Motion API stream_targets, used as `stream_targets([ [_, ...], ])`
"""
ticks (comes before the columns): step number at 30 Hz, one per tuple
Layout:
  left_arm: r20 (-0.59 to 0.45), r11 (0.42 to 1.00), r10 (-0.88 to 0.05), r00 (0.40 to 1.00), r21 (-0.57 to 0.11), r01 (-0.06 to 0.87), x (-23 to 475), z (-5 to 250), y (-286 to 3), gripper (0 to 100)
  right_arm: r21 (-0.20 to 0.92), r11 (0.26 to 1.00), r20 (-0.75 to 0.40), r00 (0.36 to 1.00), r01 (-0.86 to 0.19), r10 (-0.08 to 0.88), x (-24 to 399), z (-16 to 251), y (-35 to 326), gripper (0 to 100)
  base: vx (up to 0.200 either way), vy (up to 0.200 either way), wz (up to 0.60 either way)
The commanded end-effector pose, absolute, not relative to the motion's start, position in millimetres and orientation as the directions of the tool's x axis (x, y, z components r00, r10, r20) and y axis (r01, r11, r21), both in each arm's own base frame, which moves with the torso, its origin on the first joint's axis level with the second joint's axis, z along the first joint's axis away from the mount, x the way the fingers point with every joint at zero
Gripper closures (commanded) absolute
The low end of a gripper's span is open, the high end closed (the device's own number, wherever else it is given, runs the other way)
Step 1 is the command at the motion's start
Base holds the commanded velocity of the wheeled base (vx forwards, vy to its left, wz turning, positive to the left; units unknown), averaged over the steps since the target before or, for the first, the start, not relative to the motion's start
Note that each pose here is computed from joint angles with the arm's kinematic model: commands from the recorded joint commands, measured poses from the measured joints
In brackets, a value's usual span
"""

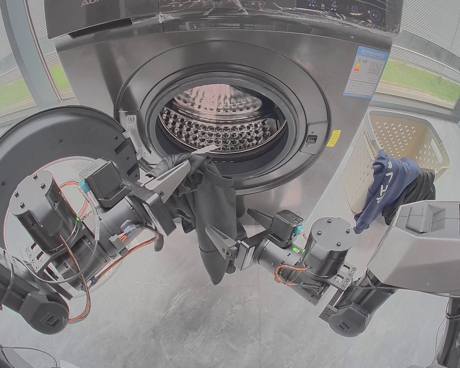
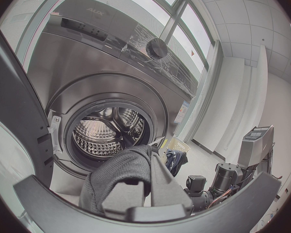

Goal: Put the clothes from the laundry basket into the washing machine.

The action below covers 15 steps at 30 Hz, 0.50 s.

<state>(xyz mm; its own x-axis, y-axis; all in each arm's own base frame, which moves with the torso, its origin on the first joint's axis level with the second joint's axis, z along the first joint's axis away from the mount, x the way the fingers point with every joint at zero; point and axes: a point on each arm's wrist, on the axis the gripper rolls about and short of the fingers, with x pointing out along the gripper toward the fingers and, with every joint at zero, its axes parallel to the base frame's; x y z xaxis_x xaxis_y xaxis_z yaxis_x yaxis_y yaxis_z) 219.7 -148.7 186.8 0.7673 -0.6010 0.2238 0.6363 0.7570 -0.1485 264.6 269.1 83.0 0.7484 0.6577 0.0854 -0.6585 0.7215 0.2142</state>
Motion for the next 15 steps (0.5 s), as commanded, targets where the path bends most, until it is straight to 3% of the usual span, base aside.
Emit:
stream_targets([
  [1,0.219,0.757,-0.602,0.768,-0.149,0.636,221,185,-149,100,0.213,0.728,0.099,0.756,-0.652,0.647,270,87,264,0,0.0,0.0,0.0],
  [6,0.218,0.755,-0.604,0.766,-0.149,0.638,220,185,-150,100,0.213,0.722,0.128,0.751,-0.658,0.647,270,99,262,0,0.0,0.0,0.0],
  [15,0.227,0.755,-0.603,0.765,-0.147,0.639,220,185,-150,100,0.205,0.663,0.132,0.691,-0.72,0.711,279,82,283,0,0.0,0.0,0.0],
])
